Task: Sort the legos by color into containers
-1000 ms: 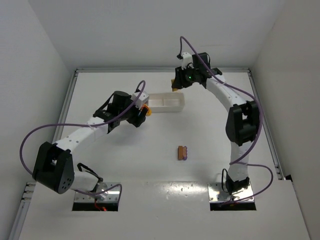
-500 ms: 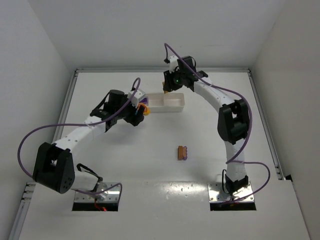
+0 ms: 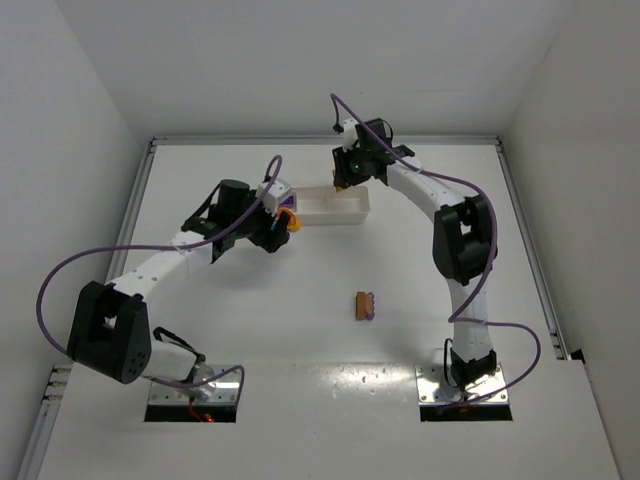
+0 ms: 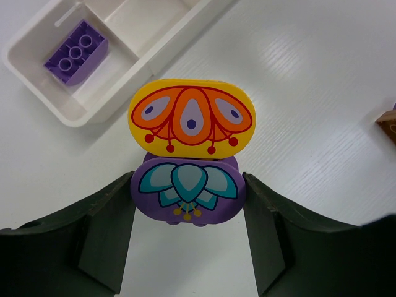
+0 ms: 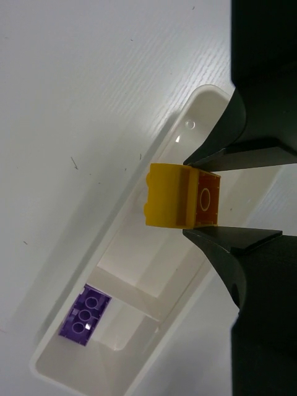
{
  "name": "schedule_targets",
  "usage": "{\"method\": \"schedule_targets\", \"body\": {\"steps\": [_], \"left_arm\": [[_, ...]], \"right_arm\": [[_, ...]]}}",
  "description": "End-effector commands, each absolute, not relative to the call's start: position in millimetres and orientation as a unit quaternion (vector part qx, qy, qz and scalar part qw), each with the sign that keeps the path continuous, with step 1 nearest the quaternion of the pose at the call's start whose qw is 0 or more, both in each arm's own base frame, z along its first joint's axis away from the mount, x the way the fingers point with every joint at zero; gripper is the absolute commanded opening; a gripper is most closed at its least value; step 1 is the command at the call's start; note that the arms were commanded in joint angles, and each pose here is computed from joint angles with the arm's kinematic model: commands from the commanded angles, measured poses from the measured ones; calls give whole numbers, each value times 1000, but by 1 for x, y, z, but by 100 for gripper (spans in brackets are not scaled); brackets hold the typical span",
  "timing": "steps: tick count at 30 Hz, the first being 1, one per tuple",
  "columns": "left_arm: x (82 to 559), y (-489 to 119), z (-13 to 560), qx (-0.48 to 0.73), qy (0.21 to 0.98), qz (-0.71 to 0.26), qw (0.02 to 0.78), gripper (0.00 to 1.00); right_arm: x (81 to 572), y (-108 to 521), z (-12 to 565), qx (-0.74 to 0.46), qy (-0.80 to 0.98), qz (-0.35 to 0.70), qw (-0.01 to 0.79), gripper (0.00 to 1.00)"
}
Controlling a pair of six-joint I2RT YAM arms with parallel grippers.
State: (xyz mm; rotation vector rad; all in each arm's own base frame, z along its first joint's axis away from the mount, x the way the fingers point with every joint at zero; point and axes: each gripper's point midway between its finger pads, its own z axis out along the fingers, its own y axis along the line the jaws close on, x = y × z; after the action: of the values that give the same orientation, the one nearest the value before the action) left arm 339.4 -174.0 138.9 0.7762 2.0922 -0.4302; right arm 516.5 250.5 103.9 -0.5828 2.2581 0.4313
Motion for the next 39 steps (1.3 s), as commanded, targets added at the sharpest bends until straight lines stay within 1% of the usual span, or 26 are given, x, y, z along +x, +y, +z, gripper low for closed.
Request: {"method": "schedule_targets", "body": {"steps": [1, 2, 3, 6, 8, 9, 10, 11, 12, 13, 16, 18, 20, 21, 23, 24, 25, 26, 27, 30, 32, 39], "left_arm": [[352, -178, 153, 308, 822, -180, 445, 21], [354, -179, 153, 308, 822, -180, 444, 21], [354, -180, 153, 310, 821, -184, 443, 21], [357, -181, 150, 310, 823, -184, 439, 21], [359, -182, 150, 310, 823, -184, 439, 21], [359, -182, 150, 310, 823, -184, 439, 21], [359, -182, 150, 310, 823, -184, 439, 21], [358, -183, 150, 312, 822, -189, 438, 21], [360, -184, 154, 312, 820, -189, 442, 21], [362, -185, 152, 312, 820, -189, 442, 21], [362, -185, 152, 312, 820, -189, 442, 21], [362, -185, 152, 312, 820, -189, 442, 21], [360, -186, 157, 314, 816, -192, 446, 21], [359, -187, 157, 316, 814, -197, 445, 21], [356, -193, 158, 323, 811, -205, 443, 21], [356, -193, 158, 326, 809, -203, 444, 21], [356, -193, 158, 327, 809, -203, 444, 21], [354, -197, 158, 331, 808, -205, 443, 21], [354, -197, 158, 331, 808, -205, 443, 21], [350, -207, 162, 342, 800, -214, 444, 21], [351, -211, 162, 346, 799, -216, 443, 21], [348, -223, 170, 358, 789, -223, 447, 21]], "right_arm": [[515, 246, 105, -224, 883, 167, 376, 6], [511, 244, 100, -230, 886, 163, 369, 7], [509, 243, 98, -230, 888, 163, 364, 10], [504, 240, 93, -240, 890, 158, 356, 10], [499, 240, 94, -241, 891, 161, 350, 17], [500, 238, 93, -240, 891, 157, 351, 30], [499, 235, 89, -237, 894, 151, 348, 71], [499, 235, 95, -237, 892, 151, 352, 81], [500, 234, 94, -236, 893, 147, 353, 93], [500, 234, 94, -236, 893, 147, 353, 100], [499, 236, 107, -238, 888, 153, 363, 100], [496, 239, 126, -244, 877, 177, 374, 100], [485, 253, 151, -259, 858, 225, 382, 100], [473, 263, 158, -271, 845, 274, 371, 100], [454, 278, 177, -290, 821, 332, 363, 100], [436, 292, 185, -305, 798, 393, 341, 100], [428, 299, 194, -314, 781, 422, 338, 100], [416, 303, 190, -315, 773, 450, 318, 100], [399, 309, 200, -326, 748, 495, 298, 98], [374, 323, 204, -351, 715, 540, 270, 93], [361, 328, 204, -341, 709, 568, 241, 91], [360, 338, 199, -319, 703, 597, 217, 91]]}}
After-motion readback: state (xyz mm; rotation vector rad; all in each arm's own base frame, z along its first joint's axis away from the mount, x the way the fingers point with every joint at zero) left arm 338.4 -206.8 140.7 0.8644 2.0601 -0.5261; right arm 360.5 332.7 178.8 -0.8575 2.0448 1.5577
